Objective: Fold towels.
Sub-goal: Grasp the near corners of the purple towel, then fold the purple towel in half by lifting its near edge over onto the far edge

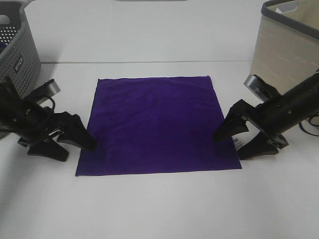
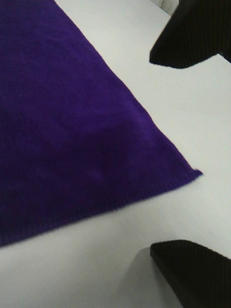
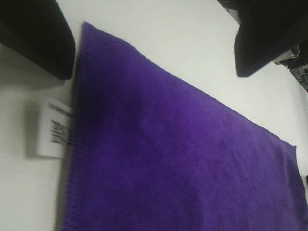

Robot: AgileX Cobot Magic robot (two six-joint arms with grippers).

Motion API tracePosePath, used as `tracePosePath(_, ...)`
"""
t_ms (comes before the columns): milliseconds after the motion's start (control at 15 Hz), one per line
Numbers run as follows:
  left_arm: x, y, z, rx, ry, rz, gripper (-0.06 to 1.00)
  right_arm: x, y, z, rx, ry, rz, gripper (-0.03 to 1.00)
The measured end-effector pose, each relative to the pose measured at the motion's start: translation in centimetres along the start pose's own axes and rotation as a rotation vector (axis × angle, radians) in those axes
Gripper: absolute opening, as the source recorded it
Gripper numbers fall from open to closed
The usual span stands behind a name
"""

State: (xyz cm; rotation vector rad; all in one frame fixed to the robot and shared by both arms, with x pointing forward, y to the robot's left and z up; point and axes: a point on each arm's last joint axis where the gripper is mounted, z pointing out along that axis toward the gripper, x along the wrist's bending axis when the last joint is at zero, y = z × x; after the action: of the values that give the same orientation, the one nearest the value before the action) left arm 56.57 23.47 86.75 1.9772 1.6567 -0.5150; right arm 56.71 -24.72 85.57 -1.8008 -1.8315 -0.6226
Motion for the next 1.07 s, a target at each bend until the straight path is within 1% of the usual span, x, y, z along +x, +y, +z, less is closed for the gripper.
tracePosePath(133,-1.9,1.4,2.4,0.045,-0.02,-0.003,0.84,1.6,0.9,2.1,0.052,0.023,0.004,0.83)
tracePosePath(200,-3.2,2.1,3.7,0.08,-0.038,0.001,0.82,2.4,1.2,3.1,0.082,0.027,-0.01,0.79)
tracePosePath(267,-4.3,2.8,5.0,0.121,-0.047,0.003,0.8,3.4,1.5,4.1,0.118,0.017,-0.029,0.74)
tracePosePath(333,-5.0,3.3,5.9,0.156,-0.046,-0.013,0.75,4.0,1.5,4.8,0.15,-0.015,-0.049,0.67)
tracePosePath(400,-5.5,3.5,6.5,0.184,-0.035,-0.03,0.67,4.3,1.6,5.1,0.167,-0.053,-0.063,0.55)
tracePosePath(467,-5.7,3.7,7.0,0.203,-0.026,-0.044,0.55,4.3,1.6,5.2,0.169,-0.085,-0.061,0.43)
tracePosePath(533,-5.6,3.8,7.3,0.214,-0.015,-0.054,0.39,4.0,1.7,5.4,0.174,-0.103,-0.052,0.28)
tracePosePath(600,-5.3,3.8,7.5,0.223,-0.002,-0.055,0.2,3.9,1.7,5.4,0.173,-0.116,-0.054,0.16)
tracePosePath(667,-5.2,3.9,7.6,0.225,0.005,-0.048,0.06,3.9,1.7,5.3,0.176,-0.12,-0.056,0.06)
tracePosePath(733,-5.2,4.0,7.6,0.227,0.009,-0.038,0.01,3.9,1.7,5.3,0.176,-0.12,-0.053,0.03)
tracePosePath(933,-5.4,4.1,7.4,0.269,0.017,0.04,0.0,4.2,1.7,5.0,0.169,-0.117,-0.058,0.03)
tracePosePath(1000,-5.4,3.8,6.4,0.327,0.069,0.132,0.0,4.6,1.7,4.4,0.142,-0.131,-0.08,0.03)
tracePosePath(1067,-5.7,4.0,5.6,0.325,0.097,0.172,0.0,5.1,1.6,3.7,0.116,-0.152,-0.108,0.03)
